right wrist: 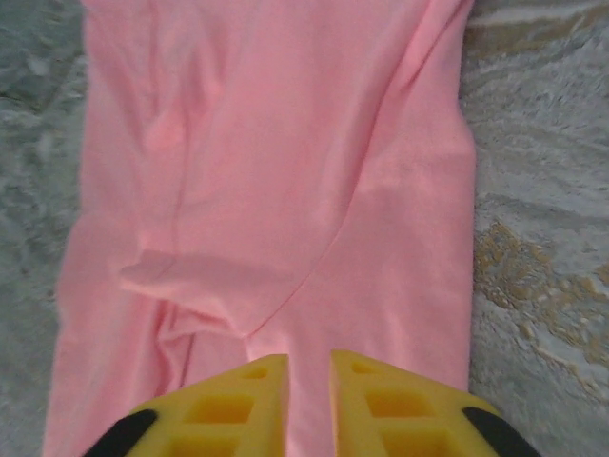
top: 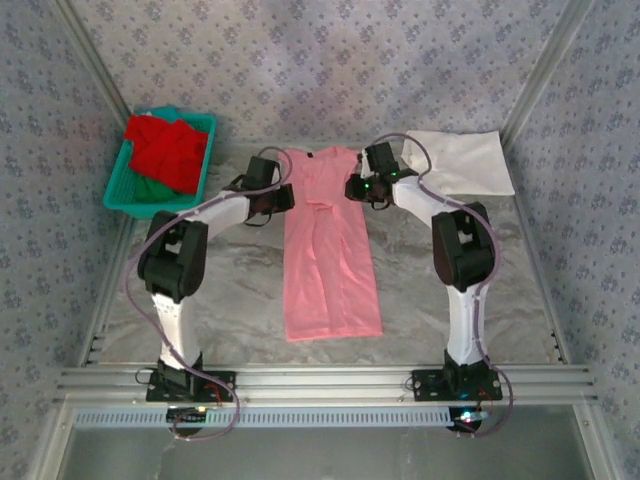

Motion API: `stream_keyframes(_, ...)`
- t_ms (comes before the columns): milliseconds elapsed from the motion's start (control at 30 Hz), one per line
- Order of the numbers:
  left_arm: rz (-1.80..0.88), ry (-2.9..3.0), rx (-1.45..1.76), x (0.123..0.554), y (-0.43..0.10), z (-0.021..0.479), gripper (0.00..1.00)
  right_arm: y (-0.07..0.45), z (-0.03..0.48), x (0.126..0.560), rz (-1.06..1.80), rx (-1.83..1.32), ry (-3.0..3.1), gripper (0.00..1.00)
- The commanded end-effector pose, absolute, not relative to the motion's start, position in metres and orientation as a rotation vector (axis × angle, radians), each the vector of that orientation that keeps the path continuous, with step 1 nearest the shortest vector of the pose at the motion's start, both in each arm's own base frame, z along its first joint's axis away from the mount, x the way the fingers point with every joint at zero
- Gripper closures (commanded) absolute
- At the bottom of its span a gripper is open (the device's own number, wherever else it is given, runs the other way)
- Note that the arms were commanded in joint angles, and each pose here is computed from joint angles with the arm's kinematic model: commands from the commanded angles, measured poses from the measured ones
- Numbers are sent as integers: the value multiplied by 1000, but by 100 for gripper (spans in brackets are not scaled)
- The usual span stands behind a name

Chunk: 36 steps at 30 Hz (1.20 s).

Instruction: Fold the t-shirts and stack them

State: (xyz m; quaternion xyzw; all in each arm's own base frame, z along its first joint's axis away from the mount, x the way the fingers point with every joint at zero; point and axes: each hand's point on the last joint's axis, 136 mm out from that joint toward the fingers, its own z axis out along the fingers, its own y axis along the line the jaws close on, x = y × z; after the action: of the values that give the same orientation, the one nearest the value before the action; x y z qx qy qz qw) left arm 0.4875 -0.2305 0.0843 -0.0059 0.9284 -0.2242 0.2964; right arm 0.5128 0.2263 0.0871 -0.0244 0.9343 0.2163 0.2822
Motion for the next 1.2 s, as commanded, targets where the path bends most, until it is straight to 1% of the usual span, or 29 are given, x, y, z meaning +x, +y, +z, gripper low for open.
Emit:
stream_keyframes(0, -572, 2507, -2, 504, -231, 74, 100, 227, 68, 515, 576, -37, 2581, 84)
stream_keyframes(133, -576, 2555, -29, 518, -236, 52, 100, 226, 53, 527, 570, 16, 2603, 89)
stream_keyframes(333, -600, 2580, -67, 528, -241, 39, 100, 221, 34, 536, 593, 121, 2638, 93)
stream_keyframes(567, -674, 2622, -108, 552, -248, 28, 100, 225, 25, 550, 648, 220, 2652, 93)
stream_keyframes(900, -730, 2582, -68, 597, -256, 49, 100, 231, 27, 585, 714, 256, 2625, 93)
stream_keyframes(967, -725, 2568, -62, 601, -255, 56, 100, 232, 35, 587, 718, 252, 2615, 92)
stream_keyframes(1100, -743, 2547, -51, 599, -255, 81, 100, 235, 67, 585, 752, 227, 2576, 82)
stream_keyframes(1133, -745, 2538, -45, 597, -255, 90, 98, 236, 77, 584, 757, 216, 2565, 78)
stream_keyframes(1167, -746, 2519, -37, 594, -254, 103, 92, 237, 90, 582, 762, 200, 2549, 76)
